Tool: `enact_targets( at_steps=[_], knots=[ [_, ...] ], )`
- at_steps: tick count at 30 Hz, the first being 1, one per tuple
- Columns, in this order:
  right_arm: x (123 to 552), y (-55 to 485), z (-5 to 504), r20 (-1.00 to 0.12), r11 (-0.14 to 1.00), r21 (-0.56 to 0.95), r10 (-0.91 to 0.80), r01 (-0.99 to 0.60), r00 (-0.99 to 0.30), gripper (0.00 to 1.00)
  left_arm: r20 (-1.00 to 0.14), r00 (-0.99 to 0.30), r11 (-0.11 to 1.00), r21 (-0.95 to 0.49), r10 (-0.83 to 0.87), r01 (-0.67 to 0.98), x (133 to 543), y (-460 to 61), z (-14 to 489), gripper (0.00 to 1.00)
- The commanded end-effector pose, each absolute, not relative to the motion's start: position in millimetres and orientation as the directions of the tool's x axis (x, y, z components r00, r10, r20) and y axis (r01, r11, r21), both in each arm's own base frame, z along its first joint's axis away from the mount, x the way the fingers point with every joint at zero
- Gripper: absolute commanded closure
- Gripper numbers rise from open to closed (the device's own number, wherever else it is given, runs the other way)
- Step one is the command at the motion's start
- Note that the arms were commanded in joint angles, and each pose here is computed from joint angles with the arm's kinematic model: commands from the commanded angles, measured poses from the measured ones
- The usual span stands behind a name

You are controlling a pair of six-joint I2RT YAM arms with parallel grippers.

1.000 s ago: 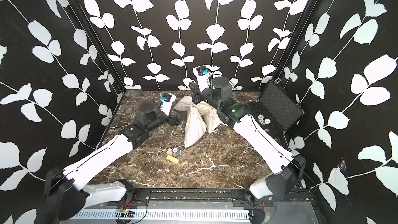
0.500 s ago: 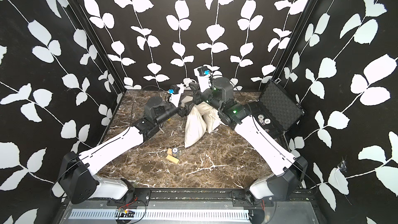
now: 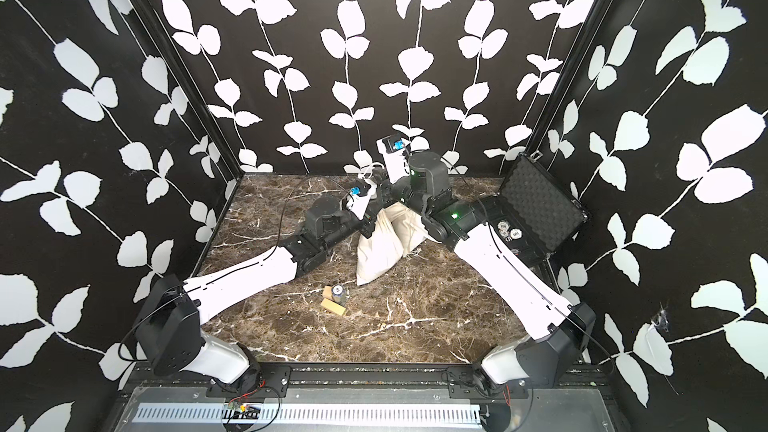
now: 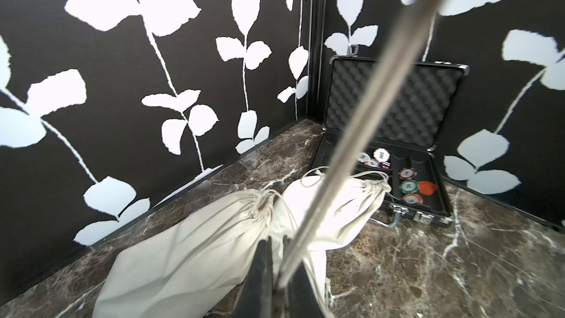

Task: Close the soil bag
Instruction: Frap the soil bag at the center of the board.

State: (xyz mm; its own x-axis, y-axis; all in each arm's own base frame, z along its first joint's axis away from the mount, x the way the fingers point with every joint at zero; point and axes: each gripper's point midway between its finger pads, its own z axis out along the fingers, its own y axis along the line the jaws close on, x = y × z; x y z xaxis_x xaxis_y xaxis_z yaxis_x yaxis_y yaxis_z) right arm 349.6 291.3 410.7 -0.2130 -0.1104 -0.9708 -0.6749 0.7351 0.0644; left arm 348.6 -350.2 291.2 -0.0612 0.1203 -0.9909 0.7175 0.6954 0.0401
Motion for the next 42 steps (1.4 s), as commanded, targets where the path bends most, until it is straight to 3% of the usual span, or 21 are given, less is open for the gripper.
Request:
enact_targets(
  at_steps=[1,8,19,29,39,42],
  knots=[
    [321,253,530,-0.997,0.767,0.010,0.061,-0.642,0.056,1.00,-0.899,-0.325,0.776,0.027,0.295,0.630,354,-323,172,0.95],
    [302,222,558,-0.990,0.804,-0.002,0.084,-0.595,0.116,1.00,-0.831,-0.480,0.863,-0.001,0.281,0.506,363,-306,107,0.90],
    [278,198,578,-0.976,0.816,0.007,0.132,-0.578,0.174,1.00,-0.786,-0.551,0.899,0.013,0.280,0.438,370,-299,80,0.87],
    [284,172,572,-0.977,0.875,0.003,0.106,-0.483,0.185,1.00,-0.695,-0.659,0.932,0.045,0.287,0.359,365,-282,40,0.82],
    [292,138,553,-0.984,0.929,0.024,0.086,-0.370,0.153,1.00,-0.639,-0.709,0.935,0.051,0.300,0.350,363,-278,27,0.71],
    [297,130,539,-0.988,0.941,0.038,0.085,-0.336,0.126,1.00,-0.618,-0.729,0.940,0.047,0.294,0.339,358,-268,23,0.74]
  ],
)
